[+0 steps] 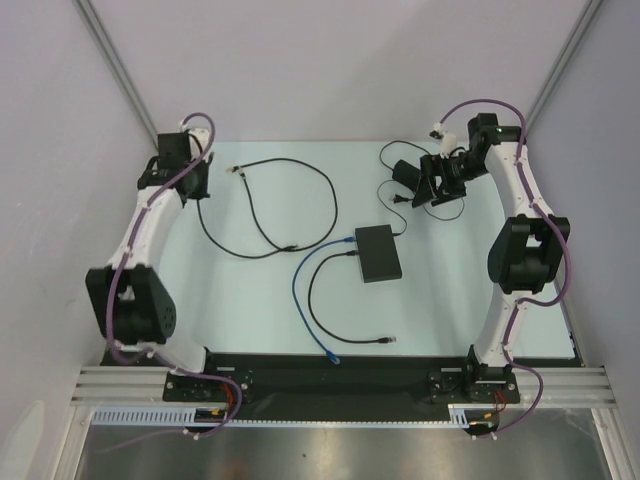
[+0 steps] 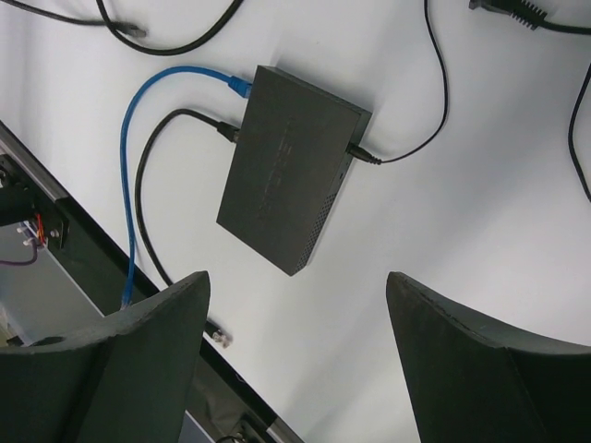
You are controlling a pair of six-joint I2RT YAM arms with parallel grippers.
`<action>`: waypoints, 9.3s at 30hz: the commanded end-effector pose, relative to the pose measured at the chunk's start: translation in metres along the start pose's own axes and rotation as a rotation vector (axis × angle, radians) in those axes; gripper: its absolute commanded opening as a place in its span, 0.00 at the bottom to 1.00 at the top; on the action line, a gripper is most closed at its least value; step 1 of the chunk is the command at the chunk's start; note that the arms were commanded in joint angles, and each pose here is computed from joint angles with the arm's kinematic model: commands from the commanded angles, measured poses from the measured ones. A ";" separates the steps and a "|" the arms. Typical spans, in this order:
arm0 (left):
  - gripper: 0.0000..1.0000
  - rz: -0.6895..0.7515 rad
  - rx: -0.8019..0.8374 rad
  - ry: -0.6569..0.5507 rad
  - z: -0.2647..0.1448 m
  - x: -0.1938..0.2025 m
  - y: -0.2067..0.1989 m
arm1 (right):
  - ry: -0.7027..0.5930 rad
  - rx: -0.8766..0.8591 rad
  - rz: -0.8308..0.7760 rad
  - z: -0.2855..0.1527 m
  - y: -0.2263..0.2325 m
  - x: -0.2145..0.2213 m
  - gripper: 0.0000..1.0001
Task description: Insert the plug into the switch port
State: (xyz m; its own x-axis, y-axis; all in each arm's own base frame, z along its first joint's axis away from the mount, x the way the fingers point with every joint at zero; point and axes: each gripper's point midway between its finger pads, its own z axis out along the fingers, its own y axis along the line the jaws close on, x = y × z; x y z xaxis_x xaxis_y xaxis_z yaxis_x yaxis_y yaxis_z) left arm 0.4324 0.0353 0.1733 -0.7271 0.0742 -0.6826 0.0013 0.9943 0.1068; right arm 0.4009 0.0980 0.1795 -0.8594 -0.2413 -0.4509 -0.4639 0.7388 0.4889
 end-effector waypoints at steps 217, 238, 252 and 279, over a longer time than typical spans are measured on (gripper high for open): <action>0.00 0.956 0.908 -0.109 -0.003 0.168 -0.386 | 0.023 -0.309 0.280 0.121 -0.019 0.066 0.56; 0.00 0.947 1.014 -0.254 -0.033 0.155 -0.396 | 0.062 -0.338 0.285 0.139 -0.002 0.066 0.50; 0.00 0.907 1.040 -0.300 -0.030 0.139 -0.429 | 0.141 -0.409 0.383 0.153 0.026 0.091 0.32; 0.11 0.923 1.082 -0.211 -0.035 0.119 -0.431 | 0.120 -0.361 0.454 0.137 0.018 0.099 0.27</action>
State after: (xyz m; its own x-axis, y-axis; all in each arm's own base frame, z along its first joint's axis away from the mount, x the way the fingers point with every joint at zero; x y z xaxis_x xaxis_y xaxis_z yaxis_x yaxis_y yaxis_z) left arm 0.3012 -0.3408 0.0194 -0.2902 0.7475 -0.5975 0.9503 0.2989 -0.0876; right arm 0.3801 0.1610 0.0304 -0.9676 0.0308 -0.2506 -0.1832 0.5969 0.7811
